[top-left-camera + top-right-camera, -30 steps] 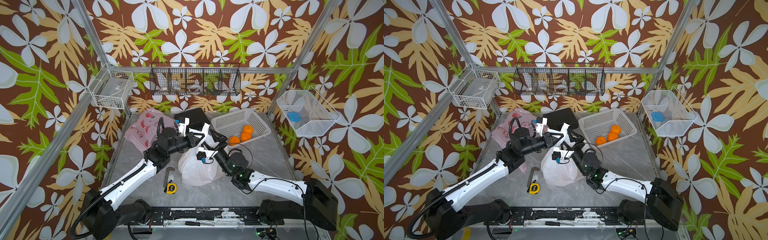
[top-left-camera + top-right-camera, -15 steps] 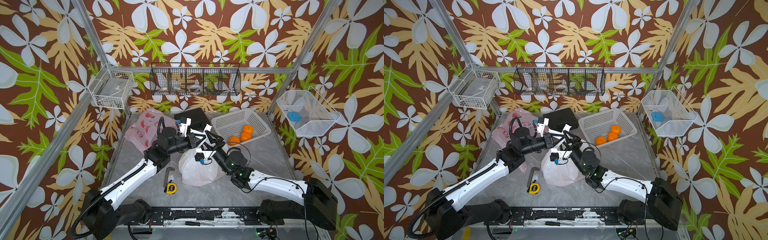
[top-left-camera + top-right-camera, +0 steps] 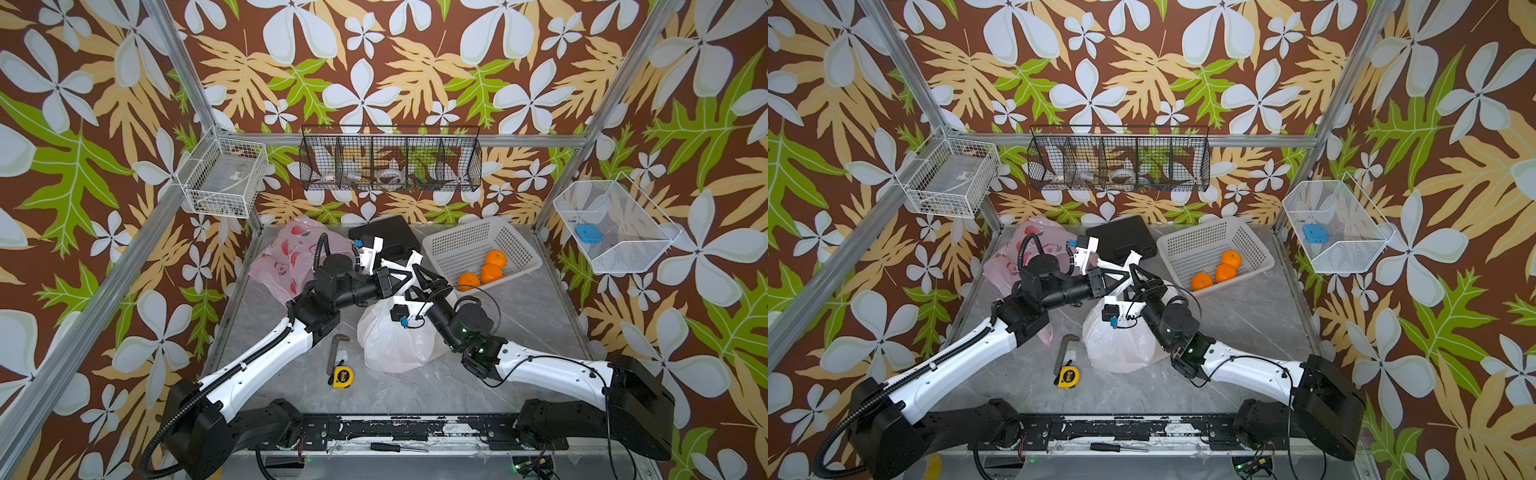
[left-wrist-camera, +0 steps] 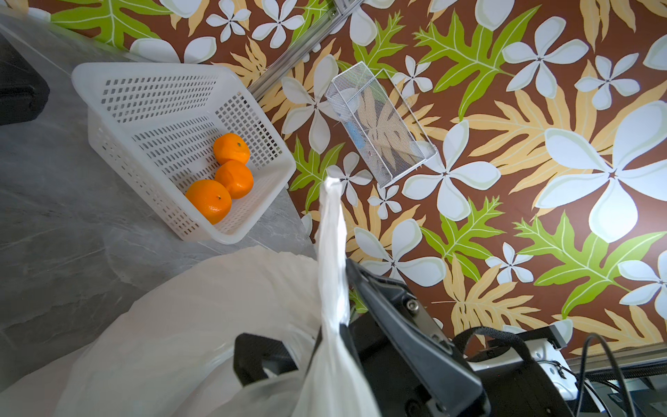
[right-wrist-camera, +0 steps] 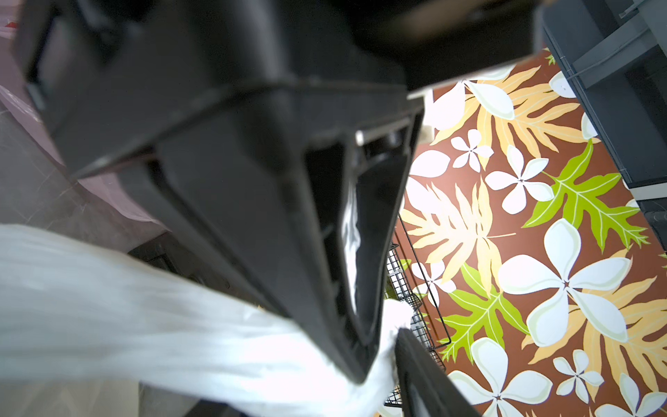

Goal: Place the oranges into plastic bags & tie knots
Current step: Tie the plastic bag at the center of the board.

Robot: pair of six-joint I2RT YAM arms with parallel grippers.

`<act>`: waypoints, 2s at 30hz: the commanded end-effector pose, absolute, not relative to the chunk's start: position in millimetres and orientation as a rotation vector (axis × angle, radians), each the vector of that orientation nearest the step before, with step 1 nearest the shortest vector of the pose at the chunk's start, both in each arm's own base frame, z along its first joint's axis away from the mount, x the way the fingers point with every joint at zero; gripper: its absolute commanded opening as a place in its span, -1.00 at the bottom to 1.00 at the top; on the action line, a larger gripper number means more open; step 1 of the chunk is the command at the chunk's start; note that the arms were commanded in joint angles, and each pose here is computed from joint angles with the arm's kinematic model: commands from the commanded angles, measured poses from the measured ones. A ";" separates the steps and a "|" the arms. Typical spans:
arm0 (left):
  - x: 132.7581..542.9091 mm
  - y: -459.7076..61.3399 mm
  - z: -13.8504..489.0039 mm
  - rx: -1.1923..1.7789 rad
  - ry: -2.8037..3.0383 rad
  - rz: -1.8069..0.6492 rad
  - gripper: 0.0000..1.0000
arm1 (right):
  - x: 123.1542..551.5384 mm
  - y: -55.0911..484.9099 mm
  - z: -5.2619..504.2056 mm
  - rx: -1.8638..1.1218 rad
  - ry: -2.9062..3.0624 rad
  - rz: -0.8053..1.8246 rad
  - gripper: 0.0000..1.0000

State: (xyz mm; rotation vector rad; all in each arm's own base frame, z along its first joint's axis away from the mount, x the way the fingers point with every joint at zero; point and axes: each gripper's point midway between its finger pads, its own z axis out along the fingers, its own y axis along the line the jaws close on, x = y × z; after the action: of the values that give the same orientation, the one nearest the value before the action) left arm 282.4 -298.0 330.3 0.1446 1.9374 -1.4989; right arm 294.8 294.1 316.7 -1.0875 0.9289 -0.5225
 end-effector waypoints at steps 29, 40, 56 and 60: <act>274.9 -303.2 335.5 0.238 1.930 -1.521 -1.00 | 295.5 294.4 327.4 -1.057 0.952 -0.487 -0.56; 275.3 -303.4 336.9 0.242 1.928 -1.515 -0.86 | 293.7 293.5 330.4 -1.045 0.953 -0.468 -0.96; 281.0 -285.1 333.9 0.236 1.912 -1.356 0.50 | 287.2 279.6 322.9 -1.025 1.025 -0.414 -1.00; 279.9 -271.8 330.8 0.269 1.880 -1.253 0.71 | 283.7 277.5 311.4 -1.067 1.099 -0.355 -1.00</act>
State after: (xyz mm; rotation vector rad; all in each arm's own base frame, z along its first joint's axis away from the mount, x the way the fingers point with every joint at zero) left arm 276.4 -281.2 332.3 0.2379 1.9136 -1.3504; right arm 283.9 279.1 322.4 -1.0513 1.0227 -0.4061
